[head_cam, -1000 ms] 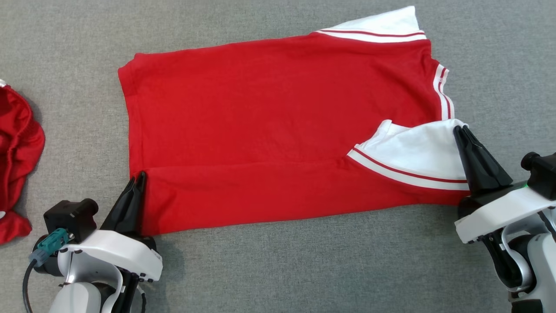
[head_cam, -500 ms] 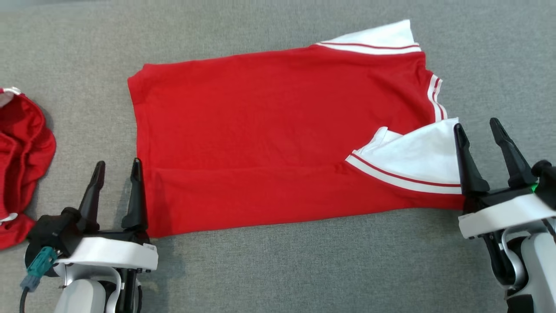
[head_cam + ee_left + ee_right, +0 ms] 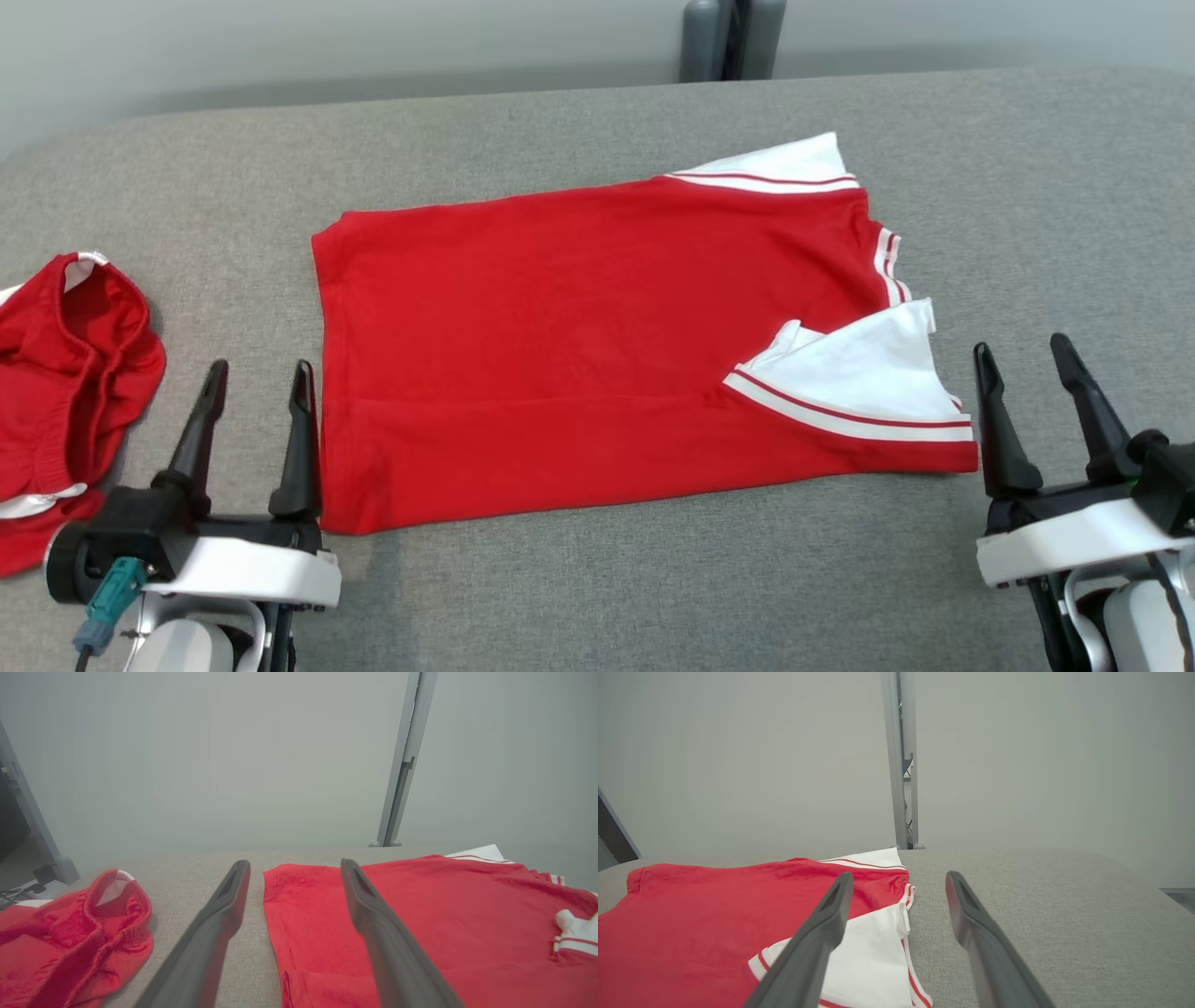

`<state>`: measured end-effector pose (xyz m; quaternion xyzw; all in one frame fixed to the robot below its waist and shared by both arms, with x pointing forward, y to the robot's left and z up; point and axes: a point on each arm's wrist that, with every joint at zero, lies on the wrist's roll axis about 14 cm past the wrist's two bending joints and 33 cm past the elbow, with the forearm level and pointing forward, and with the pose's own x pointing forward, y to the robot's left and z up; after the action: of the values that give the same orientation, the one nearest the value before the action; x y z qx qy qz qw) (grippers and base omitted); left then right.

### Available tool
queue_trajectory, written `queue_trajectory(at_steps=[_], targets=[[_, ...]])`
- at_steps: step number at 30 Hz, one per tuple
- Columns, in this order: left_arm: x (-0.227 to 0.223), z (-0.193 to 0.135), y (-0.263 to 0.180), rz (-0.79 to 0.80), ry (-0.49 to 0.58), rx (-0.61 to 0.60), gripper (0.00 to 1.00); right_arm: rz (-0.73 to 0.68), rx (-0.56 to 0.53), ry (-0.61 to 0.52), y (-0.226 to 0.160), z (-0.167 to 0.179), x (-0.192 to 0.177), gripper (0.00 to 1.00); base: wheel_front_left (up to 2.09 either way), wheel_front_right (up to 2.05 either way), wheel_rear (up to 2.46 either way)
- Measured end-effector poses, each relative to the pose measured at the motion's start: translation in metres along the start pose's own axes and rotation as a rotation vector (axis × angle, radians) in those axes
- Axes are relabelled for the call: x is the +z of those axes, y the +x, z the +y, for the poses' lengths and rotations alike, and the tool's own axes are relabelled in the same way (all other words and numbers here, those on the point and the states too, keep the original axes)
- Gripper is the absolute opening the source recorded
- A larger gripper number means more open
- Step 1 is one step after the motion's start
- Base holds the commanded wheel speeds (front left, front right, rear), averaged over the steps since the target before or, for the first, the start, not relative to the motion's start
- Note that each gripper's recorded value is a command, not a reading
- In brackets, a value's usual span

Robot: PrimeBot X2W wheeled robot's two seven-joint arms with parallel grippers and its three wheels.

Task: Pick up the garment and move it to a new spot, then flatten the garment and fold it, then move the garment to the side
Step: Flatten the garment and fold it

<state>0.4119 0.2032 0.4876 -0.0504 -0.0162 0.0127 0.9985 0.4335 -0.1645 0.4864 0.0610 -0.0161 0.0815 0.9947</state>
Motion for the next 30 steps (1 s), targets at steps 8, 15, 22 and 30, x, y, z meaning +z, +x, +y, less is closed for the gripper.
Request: queue_trajectory(at_steps=[8, 15, 22, 30], targets=[[-0.013, -0.006, -0.009, 0.043, 0.006, -0.02, 1.0, 0.005, -0.014, 0.011, -0.009, -0.001, -0.001, 1.0, 0.0, 0.0, 0.0], [-0.024, -0.007, -0.009, 0.077, 0.015, -0.031, 1.0, 0.018, -0.014, 0.02, -0.008, -0.002, -0.005, 1.0, 0.0, 0.0, 0.0], [-0.077, -0.008, -0.025, 0.255, -0.041, -0.029, 1.0, 0.175, -0.022, 0.055, -0.013, -0.002, -0.054, 1.0, 0.0, 0.0, 0.0], [-0.128, -0.001, -0.045, 0.423, -0.12, 0.01, 1.0, 0.332, -0.022, 0.107, -0.018, 0.004, -0.104, 1.0, 0.0, 0.0, 0.0]])
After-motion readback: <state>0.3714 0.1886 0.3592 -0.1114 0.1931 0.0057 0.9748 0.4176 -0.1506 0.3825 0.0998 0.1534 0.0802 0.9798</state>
